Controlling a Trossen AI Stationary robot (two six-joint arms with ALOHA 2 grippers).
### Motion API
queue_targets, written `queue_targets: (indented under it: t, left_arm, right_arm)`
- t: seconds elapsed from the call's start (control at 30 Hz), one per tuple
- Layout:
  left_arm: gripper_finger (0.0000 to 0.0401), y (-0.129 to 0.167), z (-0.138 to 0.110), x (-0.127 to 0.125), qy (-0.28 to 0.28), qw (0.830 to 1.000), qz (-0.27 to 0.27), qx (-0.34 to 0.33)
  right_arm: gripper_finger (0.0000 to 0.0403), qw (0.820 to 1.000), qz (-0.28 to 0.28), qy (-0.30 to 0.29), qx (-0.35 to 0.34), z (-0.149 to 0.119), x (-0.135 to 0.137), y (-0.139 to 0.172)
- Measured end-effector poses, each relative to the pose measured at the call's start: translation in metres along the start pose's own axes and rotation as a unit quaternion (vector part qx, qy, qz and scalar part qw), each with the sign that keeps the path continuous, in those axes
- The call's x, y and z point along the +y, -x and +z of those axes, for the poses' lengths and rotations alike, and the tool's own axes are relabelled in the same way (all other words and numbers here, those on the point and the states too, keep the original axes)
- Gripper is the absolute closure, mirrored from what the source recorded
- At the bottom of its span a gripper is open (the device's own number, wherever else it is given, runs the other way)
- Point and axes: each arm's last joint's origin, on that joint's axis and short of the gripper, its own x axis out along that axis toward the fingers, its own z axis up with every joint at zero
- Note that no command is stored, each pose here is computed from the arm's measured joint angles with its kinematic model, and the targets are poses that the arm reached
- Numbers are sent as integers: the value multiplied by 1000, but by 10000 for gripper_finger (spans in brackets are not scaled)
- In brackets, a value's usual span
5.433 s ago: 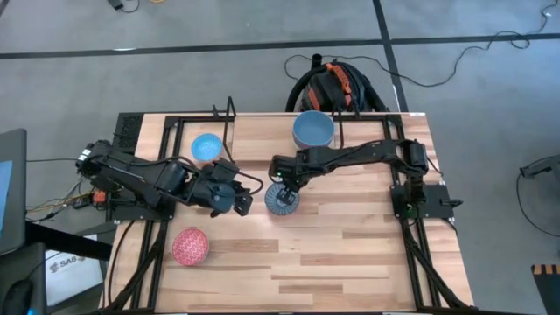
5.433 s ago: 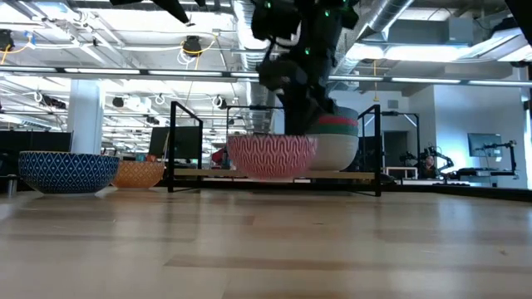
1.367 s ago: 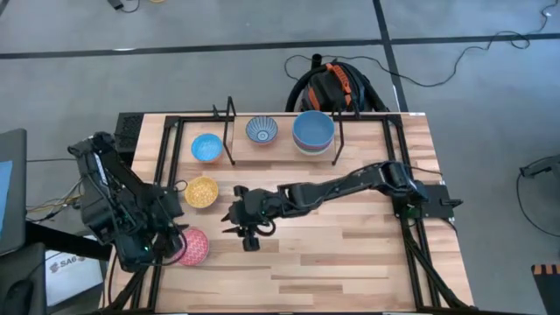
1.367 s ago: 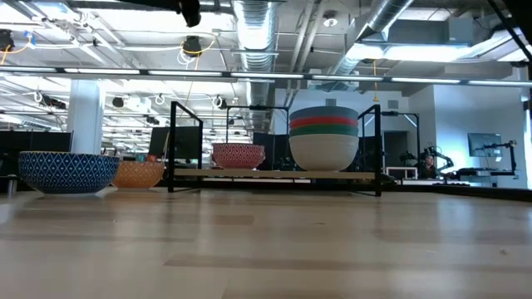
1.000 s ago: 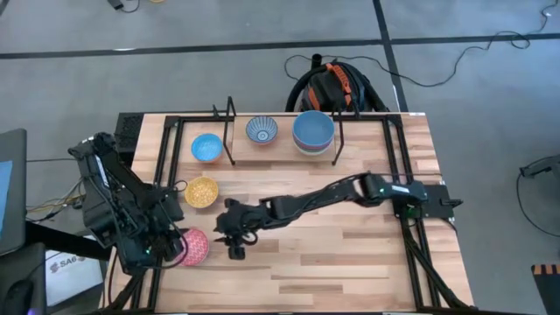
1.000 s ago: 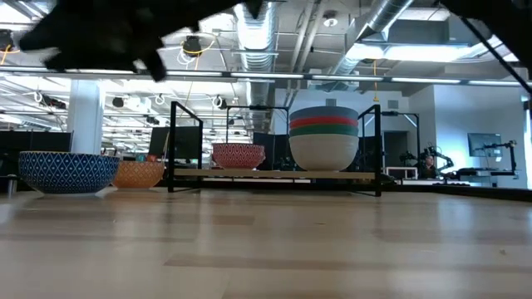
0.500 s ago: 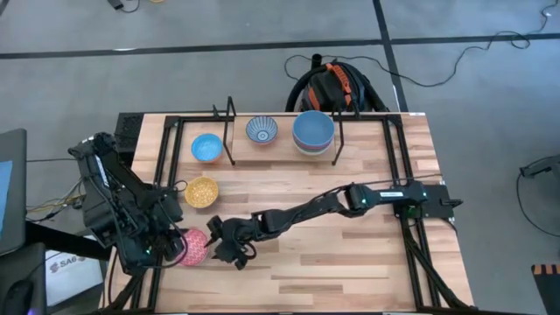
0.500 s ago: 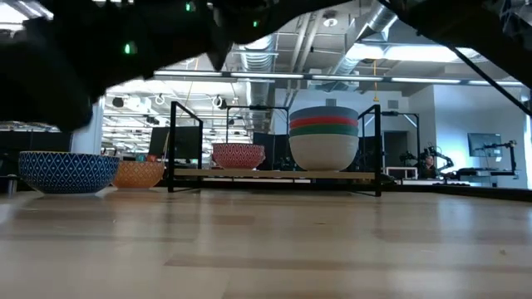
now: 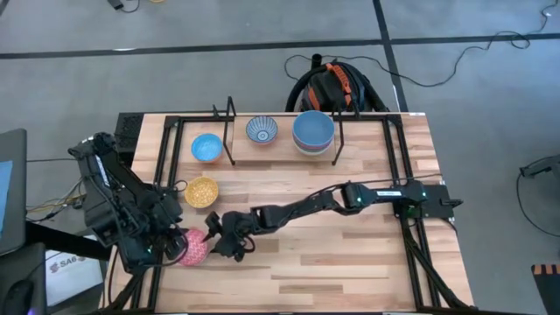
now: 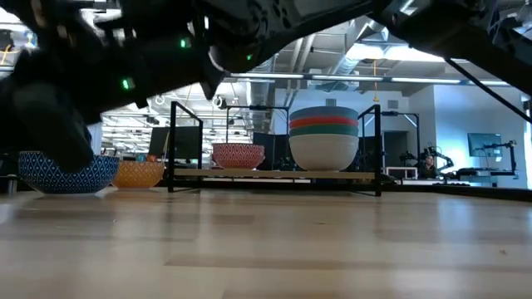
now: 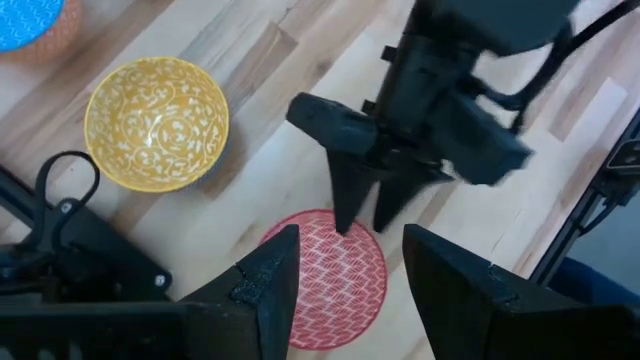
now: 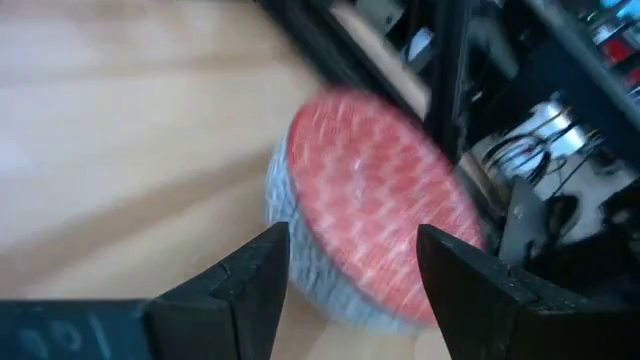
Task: Place and stack bowls onto a shelf
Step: Stack the small red bowl on the small blue bowl on the shelf
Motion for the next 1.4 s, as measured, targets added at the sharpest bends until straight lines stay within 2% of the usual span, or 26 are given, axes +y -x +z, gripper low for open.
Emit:
queue_targets:
  t: [0.23, 0.43, 0.7, 0.9, 0.97, 1.1, 1.2, 1.3, 1.4]
  left_arm:
    - [238, -2, 3, -1, 11, 1000, 0, 3]
    - [238, -3, 4, -3, 24, 1000, -5, 3]
    - [242, -3, 4, -6, 47, 999, -19, 5]
    - [268, -3, 4, -8, 57, 998, -29, 5]
    - [277, -3, 4, -8, 62, 998, -31, 6]
    - [290, -3, 4, -9, 72, 997, -32, 6]
    - [293, -3, 4, -8, 78, 996, -30, 7]
    - [293, -3, 4, -5, 97, 995, -14, 2]
    - [293, -9, 7, -3, 123, 992, 27, -25]
  right_arm:
    - [162, 998, 33, 43, 18, -7, 6, 0]
    - [191, 997, 56, 41, 45, -11, 11, 0]
    - [276, 995, 53, 53, 70, -11, 15, 0]
    - [361, 995, 34, 47, 82, -11, 13, 0]
    - [379, 995, 31, 43, 83, -11, 12, 1]
    - [378, 993, 22, 44, 112, -11, 14, 1]
    - [378, 985, 26, 47, 161, -3, 16, 9]
    - [378, 973, 52, 52, 221, 11, 15, 26]
    - [378, 956, 67, 44, 284, 26, 18, 44]
